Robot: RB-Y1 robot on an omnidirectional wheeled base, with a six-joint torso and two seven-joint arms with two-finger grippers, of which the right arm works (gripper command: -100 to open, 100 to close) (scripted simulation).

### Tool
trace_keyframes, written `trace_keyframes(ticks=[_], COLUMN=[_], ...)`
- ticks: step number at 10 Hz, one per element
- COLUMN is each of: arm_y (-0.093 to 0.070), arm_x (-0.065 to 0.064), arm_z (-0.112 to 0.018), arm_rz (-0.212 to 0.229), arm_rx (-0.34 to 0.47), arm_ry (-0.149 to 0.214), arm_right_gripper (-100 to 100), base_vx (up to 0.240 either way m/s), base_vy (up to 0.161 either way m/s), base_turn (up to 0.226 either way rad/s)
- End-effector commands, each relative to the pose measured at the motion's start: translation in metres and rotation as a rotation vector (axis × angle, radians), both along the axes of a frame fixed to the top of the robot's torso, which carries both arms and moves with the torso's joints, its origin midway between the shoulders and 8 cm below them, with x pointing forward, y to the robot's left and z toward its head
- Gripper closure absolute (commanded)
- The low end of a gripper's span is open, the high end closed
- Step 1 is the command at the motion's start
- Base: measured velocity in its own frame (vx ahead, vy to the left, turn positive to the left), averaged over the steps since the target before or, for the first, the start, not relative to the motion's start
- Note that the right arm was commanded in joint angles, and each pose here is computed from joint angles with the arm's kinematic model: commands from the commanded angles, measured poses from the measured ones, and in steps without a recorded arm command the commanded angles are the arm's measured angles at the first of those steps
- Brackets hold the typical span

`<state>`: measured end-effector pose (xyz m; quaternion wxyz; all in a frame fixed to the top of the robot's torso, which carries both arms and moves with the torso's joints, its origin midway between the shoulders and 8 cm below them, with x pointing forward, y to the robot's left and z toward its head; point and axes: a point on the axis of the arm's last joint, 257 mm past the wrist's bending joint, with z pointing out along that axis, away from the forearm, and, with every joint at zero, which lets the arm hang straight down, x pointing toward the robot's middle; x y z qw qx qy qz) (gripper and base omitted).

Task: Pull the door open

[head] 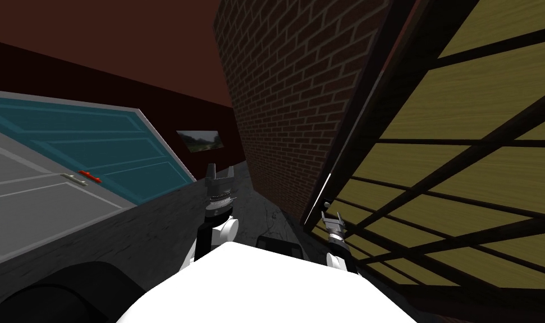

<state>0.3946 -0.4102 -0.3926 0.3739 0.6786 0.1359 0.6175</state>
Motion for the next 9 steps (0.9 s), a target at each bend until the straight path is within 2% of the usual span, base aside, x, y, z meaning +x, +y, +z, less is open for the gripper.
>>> trace_keyframes(ticks=[1, 2, 3, 4, 8, 9], arm_y=[0.0025, 0.0025, 0.0042, 0.0042, 0.0095, 0.0095], arm_x=[0.0023, 0.0023, 0.0038, 0.0038, 0.0081, 0.0081], arm_z=[-0.0008, -0.0008, -0.0012, -0.0012, -0.0027, -0.0027], arm_rz=[-0.007, -0.006, -0.01, -0.01, -0.022, -0.022], arm_rx=[0.074, 0.09, 0.141, 0.148, 0.31, 0.316], arm_ry=[-0.023, -0.029, -0.046, -0.048, -0.102, -0.104], arm_right_gripper=[-100, -100, -100, -100, -100, -100], base_vx=[-0.073, -0.06, -0.055, -0.047, -0.063, -0.041], base_vy=[-0.016, -0.005, -0.008, -0.009, -0.008, -0.004], base_turn=[0.057, 0.018, 0.028, 0.023, 0.033, 0.017])
